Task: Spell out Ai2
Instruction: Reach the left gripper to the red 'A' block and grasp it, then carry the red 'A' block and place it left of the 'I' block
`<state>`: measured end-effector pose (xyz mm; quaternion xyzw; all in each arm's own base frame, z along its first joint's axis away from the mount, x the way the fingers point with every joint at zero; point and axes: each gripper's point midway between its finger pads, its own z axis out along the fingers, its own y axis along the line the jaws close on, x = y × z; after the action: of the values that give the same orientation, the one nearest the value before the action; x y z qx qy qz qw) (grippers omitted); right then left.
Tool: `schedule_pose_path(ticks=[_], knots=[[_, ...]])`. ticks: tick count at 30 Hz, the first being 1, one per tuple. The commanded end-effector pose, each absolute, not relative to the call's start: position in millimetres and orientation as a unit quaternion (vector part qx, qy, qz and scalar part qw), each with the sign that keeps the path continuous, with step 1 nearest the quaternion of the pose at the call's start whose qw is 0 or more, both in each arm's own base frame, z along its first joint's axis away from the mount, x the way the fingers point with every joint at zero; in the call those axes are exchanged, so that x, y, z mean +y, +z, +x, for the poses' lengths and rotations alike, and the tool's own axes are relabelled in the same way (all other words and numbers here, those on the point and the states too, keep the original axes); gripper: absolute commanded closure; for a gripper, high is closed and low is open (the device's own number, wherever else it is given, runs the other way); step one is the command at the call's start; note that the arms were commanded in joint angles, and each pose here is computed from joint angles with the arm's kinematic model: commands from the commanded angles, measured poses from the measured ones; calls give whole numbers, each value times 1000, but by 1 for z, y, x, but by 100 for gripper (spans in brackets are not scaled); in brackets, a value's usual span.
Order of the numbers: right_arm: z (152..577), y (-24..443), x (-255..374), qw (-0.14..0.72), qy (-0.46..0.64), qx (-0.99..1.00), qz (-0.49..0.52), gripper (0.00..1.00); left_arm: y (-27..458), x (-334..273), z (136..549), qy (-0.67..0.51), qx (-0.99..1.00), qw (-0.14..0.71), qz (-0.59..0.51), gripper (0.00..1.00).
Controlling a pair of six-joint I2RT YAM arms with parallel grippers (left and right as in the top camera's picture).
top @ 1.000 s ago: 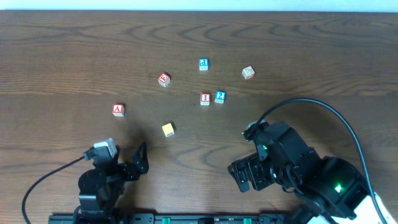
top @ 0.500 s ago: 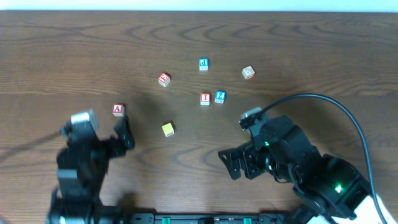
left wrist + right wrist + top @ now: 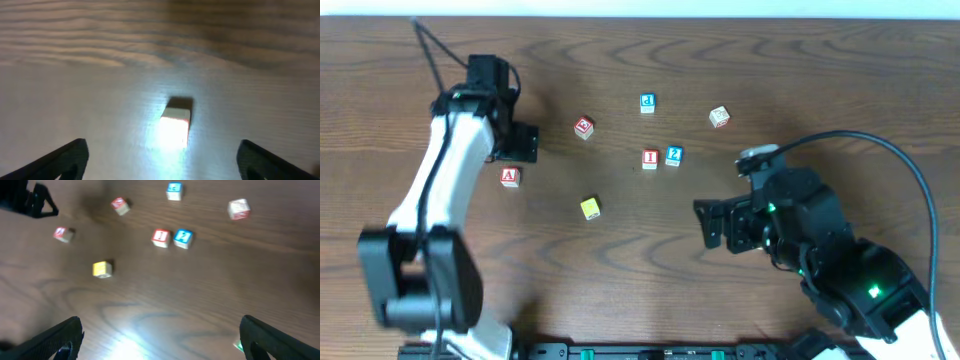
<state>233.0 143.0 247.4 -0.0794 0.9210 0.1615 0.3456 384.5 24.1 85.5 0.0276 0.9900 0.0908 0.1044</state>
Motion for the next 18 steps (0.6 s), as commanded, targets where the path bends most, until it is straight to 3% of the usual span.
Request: schedule_pose_path(ticks=[1,13,18], knots=[[237,248,130,350,148,923,-59,1,67,30,388,98,990,77,62,5],[243,247,116,350,136,926,-33,1,27,24,372,6,999,21,49,6],[245,249,117,356,139,923,-33,1,12,17,353,-24,999,-3,43,12]])
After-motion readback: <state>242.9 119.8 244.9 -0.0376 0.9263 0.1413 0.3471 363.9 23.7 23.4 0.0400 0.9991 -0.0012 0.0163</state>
